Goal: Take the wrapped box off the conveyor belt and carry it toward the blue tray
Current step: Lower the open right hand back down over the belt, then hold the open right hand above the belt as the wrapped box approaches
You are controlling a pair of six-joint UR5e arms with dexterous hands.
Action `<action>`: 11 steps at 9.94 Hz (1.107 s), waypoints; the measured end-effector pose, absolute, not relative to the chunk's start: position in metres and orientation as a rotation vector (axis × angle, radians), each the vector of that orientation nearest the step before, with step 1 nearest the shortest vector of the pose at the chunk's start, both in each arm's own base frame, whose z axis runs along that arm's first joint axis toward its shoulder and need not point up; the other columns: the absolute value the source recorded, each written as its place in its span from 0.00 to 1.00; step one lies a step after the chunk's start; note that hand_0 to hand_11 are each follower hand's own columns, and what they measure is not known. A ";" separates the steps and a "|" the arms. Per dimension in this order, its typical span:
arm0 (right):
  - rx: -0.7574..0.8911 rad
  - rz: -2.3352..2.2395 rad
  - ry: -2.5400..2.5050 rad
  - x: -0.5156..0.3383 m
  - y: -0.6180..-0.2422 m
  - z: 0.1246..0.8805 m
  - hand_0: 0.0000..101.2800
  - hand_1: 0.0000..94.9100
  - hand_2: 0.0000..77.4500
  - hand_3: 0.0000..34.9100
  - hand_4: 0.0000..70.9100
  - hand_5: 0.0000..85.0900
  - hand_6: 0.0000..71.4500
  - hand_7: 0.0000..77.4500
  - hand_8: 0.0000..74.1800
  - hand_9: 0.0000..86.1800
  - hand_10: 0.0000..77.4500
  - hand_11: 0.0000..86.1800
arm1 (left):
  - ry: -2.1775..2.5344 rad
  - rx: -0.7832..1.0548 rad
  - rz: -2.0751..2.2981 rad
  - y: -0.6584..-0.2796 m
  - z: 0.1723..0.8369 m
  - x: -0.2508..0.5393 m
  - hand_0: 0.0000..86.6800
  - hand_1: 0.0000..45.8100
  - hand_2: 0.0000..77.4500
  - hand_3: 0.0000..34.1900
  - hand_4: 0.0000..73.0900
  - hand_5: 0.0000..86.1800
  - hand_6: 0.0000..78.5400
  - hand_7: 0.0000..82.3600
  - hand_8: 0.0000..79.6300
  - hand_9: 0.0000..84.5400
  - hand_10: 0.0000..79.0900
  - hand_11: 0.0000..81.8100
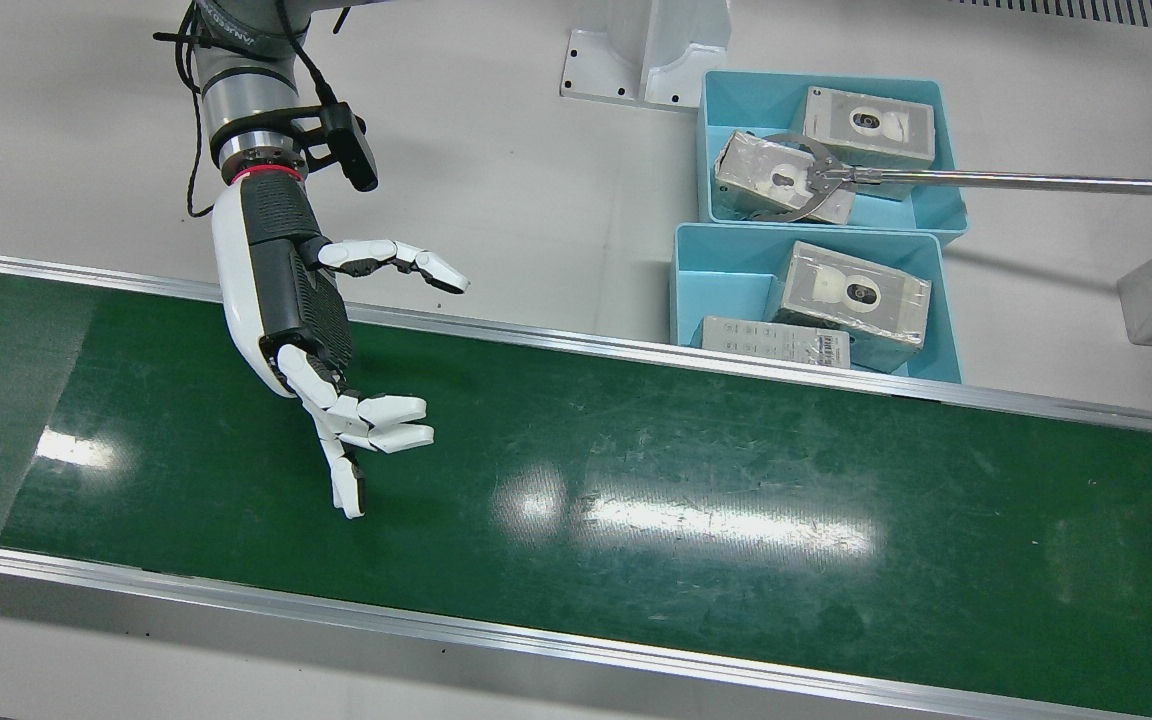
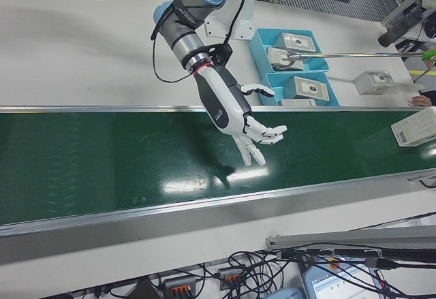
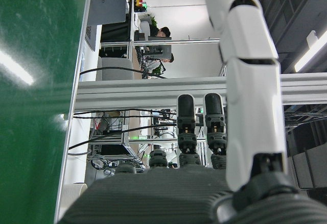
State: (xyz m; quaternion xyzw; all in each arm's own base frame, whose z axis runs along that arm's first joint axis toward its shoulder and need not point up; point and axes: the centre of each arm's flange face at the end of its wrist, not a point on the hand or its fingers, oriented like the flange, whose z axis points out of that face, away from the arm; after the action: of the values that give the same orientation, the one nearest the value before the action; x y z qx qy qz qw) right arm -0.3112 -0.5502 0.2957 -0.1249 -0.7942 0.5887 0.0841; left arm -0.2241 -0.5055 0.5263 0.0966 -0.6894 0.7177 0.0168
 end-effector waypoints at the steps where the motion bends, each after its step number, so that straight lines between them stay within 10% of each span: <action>1: -0.374 1.754 -2.380 -0.310 -0.554 0.296 0.51 0.18 0.25 0.24 0.32 0.29 0.15 0.37 0.02 0.08 0.00 0.01 | -2.143 0.300 2.231 -0.505 0.526 -0.224 0.00 0.00 0.01 0.00 0.00 0.01 0.00 0.01 0.01 0.00 0.01 0.00; 6: -0.489 1.697 -2.388 -0.316 -0.562 0.283 0.49 0.15 0.23 0.09 0.40 0.33 0.21 0.49 0.03 0.11 0.00 0.01 | -2.143 0.300 2.231 -0.505 0.526 -0.224 0.00 0.00 0.01 0.00 0.00 0.01 0.00 0.01 0.01 0.00 0.01 0.00; 11: -0.497 1.699 -2.393 -0.310 -0.562 0.283 0.42 0.04 0.03 0.44 0.25 0.27 0.13 0.34 0.00 0.04 0.00 0.01 | -2.143 0.300 2.231 -0.505 0.526 -0.224 0.00 0.00 0.01 0.00 0.00 0.01 0.00 0.01 0.01 0.00 0.01 0.00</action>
State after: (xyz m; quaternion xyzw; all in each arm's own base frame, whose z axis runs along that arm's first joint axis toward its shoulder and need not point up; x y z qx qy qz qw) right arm -0.3096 -0.5620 0.2830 -0.1663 -0.8012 0.5690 0.0823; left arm -0.2241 -0.5055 0.5263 0.0966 -0.6894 0.7177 0.0168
